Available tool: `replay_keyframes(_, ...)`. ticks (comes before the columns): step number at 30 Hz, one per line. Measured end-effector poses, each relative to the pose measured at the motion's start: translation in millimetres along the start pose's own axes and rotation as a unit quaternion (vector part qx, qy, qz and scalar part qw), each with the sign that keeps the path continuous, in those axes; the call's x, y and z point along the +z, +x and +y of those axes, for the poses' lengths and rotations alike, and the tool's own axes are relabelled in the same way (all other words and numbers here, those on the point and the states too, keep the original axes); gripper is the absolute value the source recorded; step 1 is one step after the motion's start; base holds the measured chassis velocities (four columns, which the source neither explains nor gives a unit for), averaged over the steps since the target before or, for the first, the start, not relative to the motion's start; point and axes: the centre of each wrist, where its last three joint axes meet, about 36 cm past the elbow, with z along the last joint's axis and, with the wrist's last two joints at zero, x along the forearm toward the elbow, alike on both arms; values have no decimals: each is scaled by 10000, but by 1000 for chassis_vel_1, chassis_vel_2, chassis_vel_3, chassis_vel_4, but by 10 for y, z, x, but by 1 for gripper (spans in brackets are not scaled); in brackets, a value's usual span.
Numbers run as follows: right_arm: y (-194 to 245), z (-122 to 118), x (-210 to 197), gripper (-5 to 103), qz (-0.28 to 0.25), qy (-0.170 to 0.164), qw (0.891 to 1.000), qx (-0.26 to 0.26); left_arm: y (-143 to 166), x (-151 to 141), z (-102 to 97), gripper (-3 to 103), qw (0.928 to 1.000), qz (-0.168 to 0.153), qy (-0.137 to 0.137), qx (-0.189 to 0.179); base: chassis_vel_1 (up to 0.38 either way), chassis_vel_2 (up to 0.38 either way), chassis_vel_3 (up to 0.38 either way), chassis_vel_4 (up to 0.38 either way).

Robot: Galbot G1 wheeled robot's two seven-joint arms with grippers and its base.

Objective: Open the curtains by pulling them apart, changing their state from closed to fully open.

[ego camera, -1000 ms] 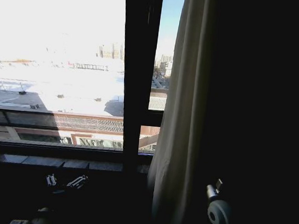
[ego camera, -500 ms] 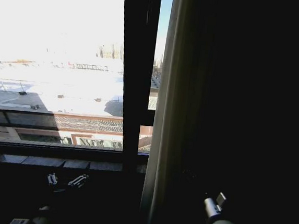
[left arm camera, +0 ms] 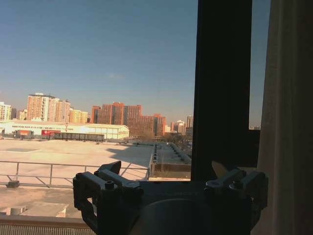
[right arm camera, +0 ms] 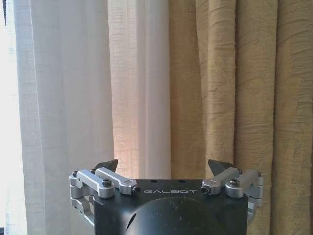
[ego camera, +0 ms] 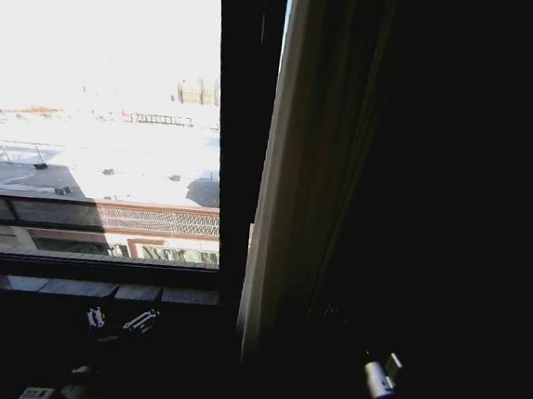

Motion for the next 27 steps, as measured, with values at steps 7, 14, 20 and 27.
replay_keyframes(7,-41,-20,16,100,-16,12,10000,37,18,8,-1,100,10000,26,-55,-19,163,150,-157,-165)
replay_keyframes(14,-60,-17,20,100,-31,-21,10000,56,19,5,10,100,10000,21,-84,-23,254,279,-267,-270)
replay_keyframes(20,-57,-12,31,100,-19,-37,10000,61,28,8,11,100,10000,18,-80,-37,319,322,-339,-318)
replay_keyframes(27,-55,-17,30,100,-22,-21,10000,59,25,7,10,100,10000,2,-75,-43,344,351,-340,-345)
